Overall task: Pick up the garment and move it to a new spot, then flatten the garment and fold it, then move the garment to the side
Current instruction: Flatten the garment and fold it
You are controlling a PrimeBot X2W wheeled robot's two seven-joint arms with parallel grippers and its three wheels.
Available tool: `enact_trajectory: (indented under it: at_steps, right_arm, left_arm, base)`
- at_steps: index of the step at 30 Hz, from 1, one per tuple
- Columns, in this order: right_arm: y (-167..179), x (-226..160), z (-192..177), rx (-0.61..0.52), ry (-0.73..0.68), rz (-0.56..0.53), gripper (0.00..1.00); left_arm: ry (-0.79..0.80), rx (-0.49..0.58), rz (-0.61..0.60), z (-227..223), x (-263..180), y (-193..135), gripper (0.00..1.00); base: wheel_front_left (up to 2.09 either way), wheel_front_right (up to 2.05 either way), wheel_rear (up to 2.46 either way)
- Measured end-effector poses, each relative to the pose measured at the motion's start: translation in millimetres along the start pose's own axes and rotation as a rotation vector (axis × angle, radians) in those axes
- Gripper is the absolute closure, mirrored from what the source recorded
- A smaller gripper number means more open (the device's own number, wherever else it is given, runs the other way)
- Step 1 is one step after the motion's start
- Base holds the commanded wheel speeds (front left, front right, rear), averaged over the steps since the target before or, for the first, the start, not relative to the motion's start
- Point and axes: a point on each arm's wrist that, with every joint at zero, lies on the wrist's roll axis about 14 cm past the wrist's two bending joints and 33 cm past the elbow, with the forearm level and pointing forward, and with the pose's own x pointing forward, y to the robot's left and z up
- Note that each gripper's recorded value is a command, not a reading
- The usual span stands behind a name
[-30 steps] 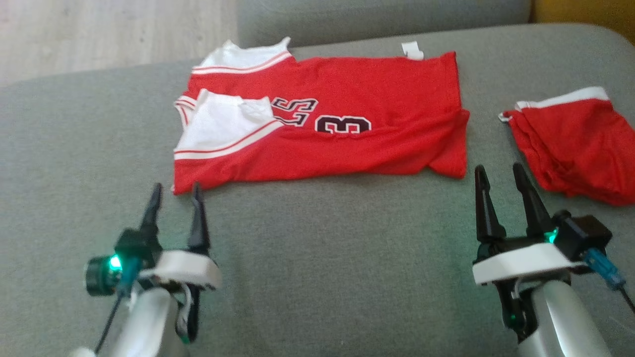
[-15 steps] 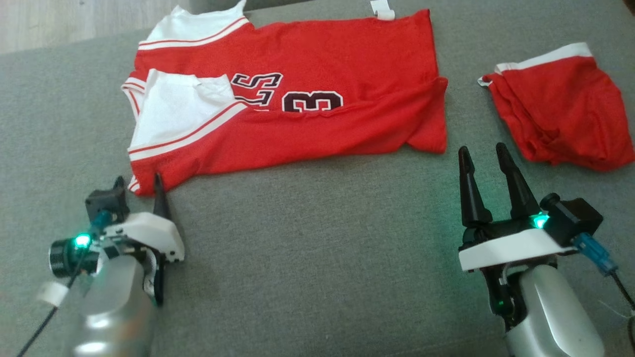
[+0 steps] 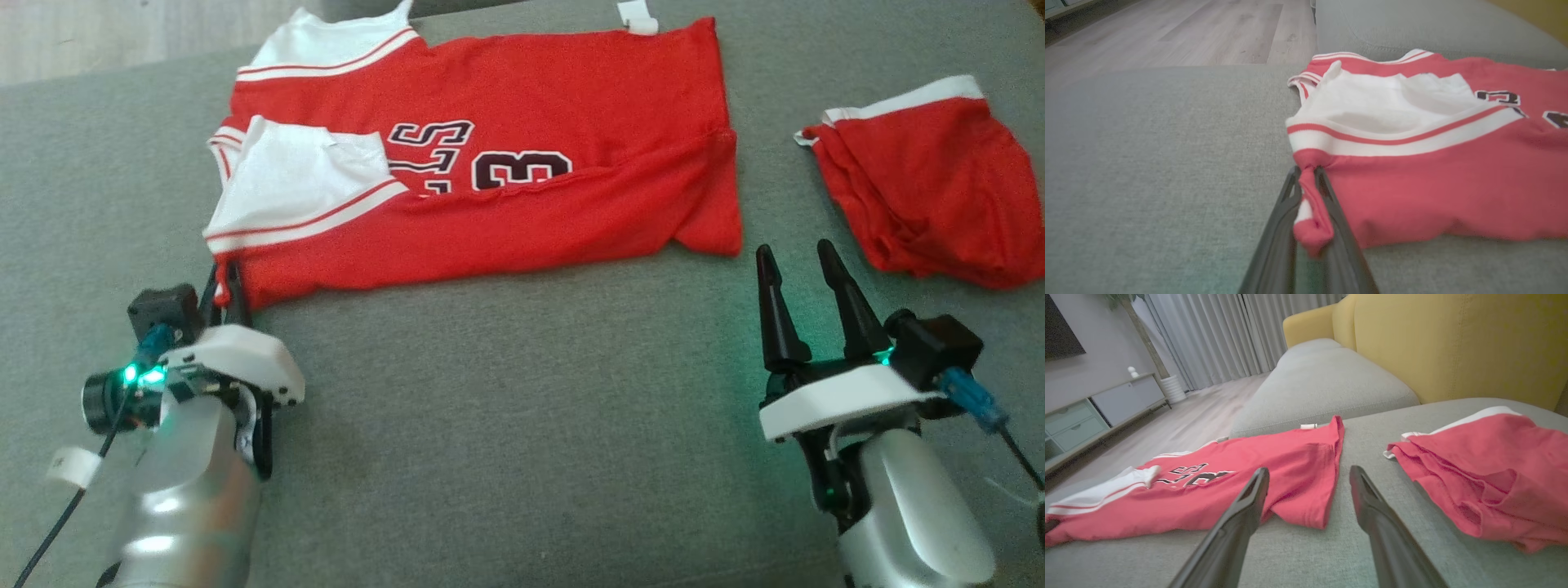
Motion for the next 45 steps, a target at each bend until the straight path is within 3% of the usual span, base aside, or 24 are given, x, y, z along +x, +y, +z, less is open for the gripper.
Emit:
enact_trajectory:
  at_steps: [7, 9, 19, 25, 26, 27, 45]
  right_arm:
    - [-9, 15, -25, -0.004, 0.169, -0.025, 0.0]
    - [-7, 21, -32, 0.046, 0.214, -0.029, 0.0]
    - [-7, 44, -72, 0.238, 0.424, -0.078, 0.0]
    - [6, 67, -77, 0.217, 0.522, -0.044, 0.0]
    - [8, 69, -78, 0.206, 0.533, -0.036, 0.16]
    - [10, 71, -79, 0.191, 0.543, -0.028, 1.0]
    - [-1, 48, -60, -0.033, 0.433, -0.023, 1.0]
  left_arm:
    - [-0.25, -0.034, -0.017, 73, -9, -1, 1.0]
    - [-0.298, -0.03, -0.032, 84, -16, -1, 1.0]
    - [-0.334, 0.008, -0.094, 79, -36, -11, 1.0]
    - [-0.335, 0.014, -0.106, 78, -38, -15, 1.0]
    - [-0.333, 0.015, -0.107, 77, -38, -15, 1.0]
    - [-0.332, 0.015, -0.106, 76, -38, -14, 1.0]
    - [-0.294, 0.019, -0.095, 58, -64, -11, 1.0]
  base:
    - [0.0, 0.0, 0.0]
    - [0.0, 0.0, 0.0]
    - [0.0, 0.0, 0.0]
    - [0.0, 0.0, 0.0]
    - [0.0, 0.0, 0.0]
    - [0.0, 0.0, 0.0]
    - [0.0, 0.0, 0.0]
